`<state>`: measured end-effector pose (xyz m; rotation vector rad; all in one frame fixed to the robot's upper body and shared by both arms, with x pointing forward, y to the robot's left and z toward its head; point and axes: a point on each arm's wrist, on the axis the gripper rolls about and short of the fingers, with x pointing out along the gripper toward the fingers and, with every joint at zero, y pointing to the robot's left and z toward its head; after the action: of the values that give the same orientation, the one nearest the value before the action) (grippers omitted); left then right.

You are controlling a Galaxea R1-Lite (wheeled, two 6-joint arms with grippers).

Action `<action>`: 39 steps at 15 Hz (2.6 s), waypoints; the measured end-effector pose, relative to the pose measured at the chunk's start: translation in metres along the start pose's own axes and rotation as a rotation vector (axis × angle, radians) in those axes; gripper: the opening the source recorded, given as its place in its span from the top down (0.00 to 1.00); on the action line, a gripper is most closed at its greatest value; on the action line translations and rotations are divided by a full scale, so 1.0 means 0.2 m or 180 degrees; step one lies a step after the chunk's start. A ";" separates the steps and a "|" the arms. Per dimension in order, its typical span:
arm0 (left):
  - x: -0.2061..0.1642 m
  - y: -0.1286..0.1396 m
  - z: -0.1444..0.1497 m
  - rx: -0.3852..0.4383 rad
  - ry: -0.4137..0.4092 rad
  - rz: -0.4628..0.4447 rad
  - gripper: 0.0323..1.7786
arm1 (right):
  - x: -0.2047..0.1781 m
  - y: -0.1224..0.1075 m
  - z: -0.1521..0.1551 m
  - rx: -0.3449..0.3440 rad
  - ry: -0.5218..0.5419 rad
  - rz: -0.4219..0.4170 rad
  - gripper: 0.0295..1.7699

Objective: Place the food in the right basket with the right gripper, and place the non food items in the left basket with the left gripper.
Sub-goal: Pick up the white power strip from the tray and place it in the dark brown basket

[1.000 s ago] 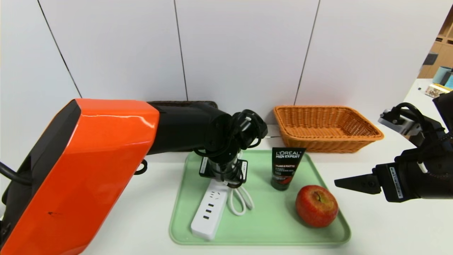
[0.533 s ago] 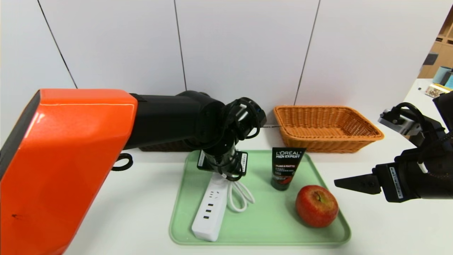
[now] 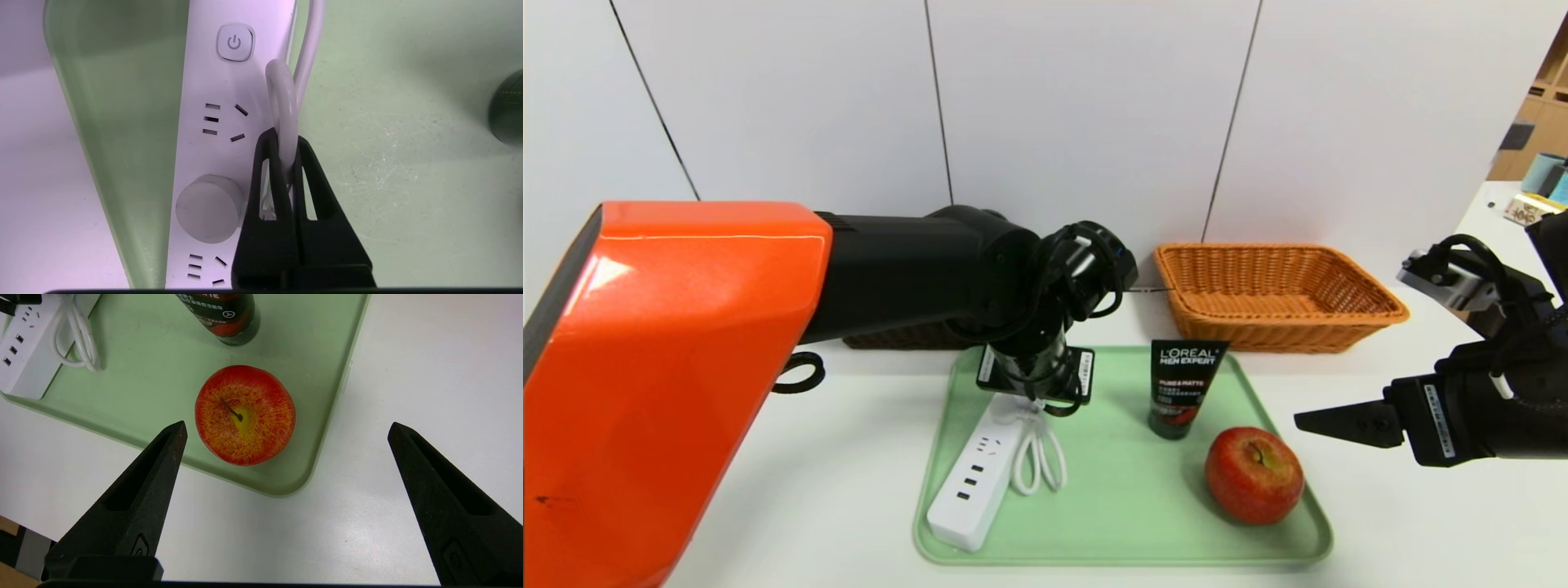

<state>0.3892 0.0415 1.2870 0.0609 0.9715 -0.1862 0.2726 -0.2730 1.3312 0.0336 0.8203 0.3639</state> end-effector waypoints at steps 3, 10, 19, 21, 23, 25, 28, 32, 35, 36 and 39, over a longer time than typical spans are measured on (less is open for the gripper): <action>-0.07 0.01 0.02 -0.0016 -0.0083 -0.0046 0.99 | 0.00 0.00 0.00 0.0002 0.0003 0.0000 0.04; -0.37 0.09 0.07 0.0061 -0.0460 -0.0238 0.99 | 0.00 0.00 -0.01 0.0005 0.0009 -0.0001 0.04; -0.70 0.29 0.13 0.0442 -0.0961 -0.0275 0.99 | -0.02 0.00 -0.01 0.0001 -0.0018 0.0001 0.04; -0.73 0.40 0.17 0.0781 -0.1083 -0.0119 0.99 | -0.02 0.00 -0.02 0.0001 -0.0023 0.0001 0.04; -0.74 0.49 0.22 0.1071 -0.1221 -0.0034 0.99 | -0.02 0.00 -0.02 0.0002 -0.0014 -0.0001 0.04; -0.76 0.56 0.26 0.1339 -0.1354 -0.0101 0.99 | -0.02 0.00 -0.02 0.0008 -0.0009 -0.0005 0.04; -0.79 0.63 0.29 0.1793 -0.1477 -0.0208 0.99 | -0.01 -0.01 -0.03 0.0028 0.0016 -0.0022 0.04; -0.78 0.75 0.36 0.2580 -0.1808 -0.0246 0.99 | 0.00 -0.02 -0.05 0.0042 0.0053 -0.0040 0.04; -0.72 0.83 0.41 0.2980 -0.1910 0.0043 0.99 | 0.00 -0.02 -0.05 0.0045 0.0066 -0.0043 0.04; -0.69 0.85 0.42 0.3124 -0.1876 0.0120 0.99 | 0.00 -0.02 -0.06 0.0045 0.0062 -0.0042 0.04; -0.61 0.91 0.44 0.3329 -0.1786 0.0140 0.99 | -0.03 -0.02 -0.05 0.0036 0.0000 -0.0034 0.04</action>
<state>0.4283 0.2243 1.4315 0.9382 0.2307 -0.6198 0.2636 -0.2789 1.3277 0.0395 0.8224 0.3491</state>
